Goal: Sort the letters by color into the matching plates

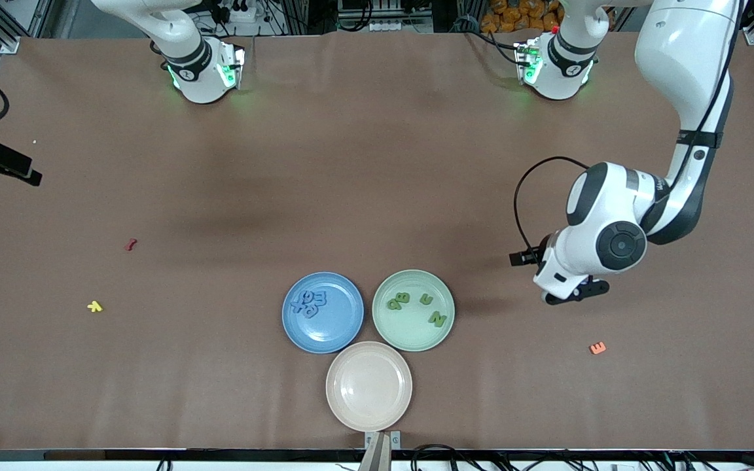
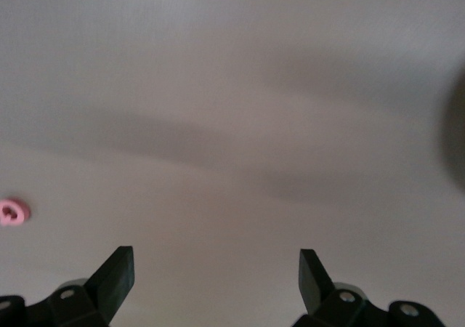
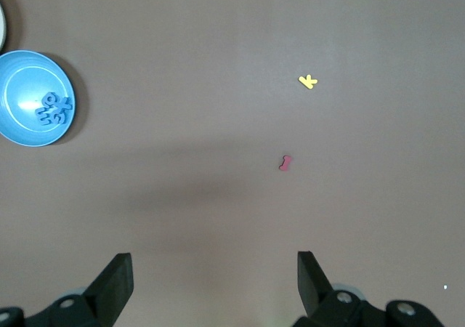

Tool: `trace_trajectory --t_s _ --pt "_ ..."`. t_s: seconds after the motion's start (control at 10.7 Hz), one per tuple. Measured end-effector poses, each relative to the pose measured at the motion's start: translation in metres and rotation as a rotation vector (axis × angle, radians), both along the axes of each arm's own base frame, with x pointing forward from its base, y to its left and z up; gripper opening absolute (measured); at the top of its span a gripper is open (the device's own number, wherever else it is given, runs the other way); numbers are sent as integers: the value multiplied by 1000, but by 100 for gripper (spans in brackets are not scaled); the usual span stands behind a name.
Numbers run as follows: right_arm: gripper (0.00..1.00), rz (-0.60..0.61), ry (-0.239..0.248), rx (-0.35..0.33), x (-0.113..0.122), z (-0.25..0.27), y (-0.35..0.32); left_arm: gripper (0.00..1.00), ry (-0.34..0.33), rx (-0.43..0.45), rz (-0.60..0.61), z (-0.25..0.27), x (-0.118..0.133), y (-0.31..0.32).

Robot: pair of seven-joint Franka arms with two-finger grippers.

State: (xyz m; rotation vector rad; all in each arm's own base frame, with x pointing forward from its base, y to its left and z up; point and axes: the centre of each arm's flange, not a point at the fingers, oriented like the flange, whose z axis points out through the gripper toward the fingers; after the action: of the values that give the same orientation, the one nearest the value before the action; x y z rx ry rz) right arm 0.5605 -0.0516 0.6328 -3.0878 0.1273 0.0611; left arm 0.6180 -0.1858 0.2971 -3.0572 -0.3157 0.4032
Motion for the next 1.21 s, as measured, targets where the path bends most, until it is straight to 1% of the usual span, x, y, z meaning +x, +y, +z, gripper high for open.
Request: trace_trajectory --t_s 0.09,0.28,0.56,0.65,0.75,0.84,1.03,1.12,1.21 --pt "100 -1 -7 -3 -1 5 2 100 33 14 -7 -9 -16 2" --pt "100 -5 -1 -5 -1 3 6 100 97 39 -5 -26 -47 11" --pt "100 -4 -1 -6 0 3 9 100 214 87 -19 -59 -106 24" --pt "100 -3 -2 -7 1 2 10 100 235 102 -23 -61 -124 28" --pt "100 -2 -5 -7 1 2 10 100 241 115 -25 -56 -138 33" --pt "100 -2 -10 -8 2 2 11 100 254 132 -27 -44 -149 37" --pt "100 -2 -14 -9 4 1 11 100 257 158 -24 -8 -156 41" --pt "100 -2 -16 -10 5 -1 11 100 242 163 -21 13 -155 42" --pt "100 -3 -18 -11 7 -2 11 100 212 161 -15 41 -147 42"
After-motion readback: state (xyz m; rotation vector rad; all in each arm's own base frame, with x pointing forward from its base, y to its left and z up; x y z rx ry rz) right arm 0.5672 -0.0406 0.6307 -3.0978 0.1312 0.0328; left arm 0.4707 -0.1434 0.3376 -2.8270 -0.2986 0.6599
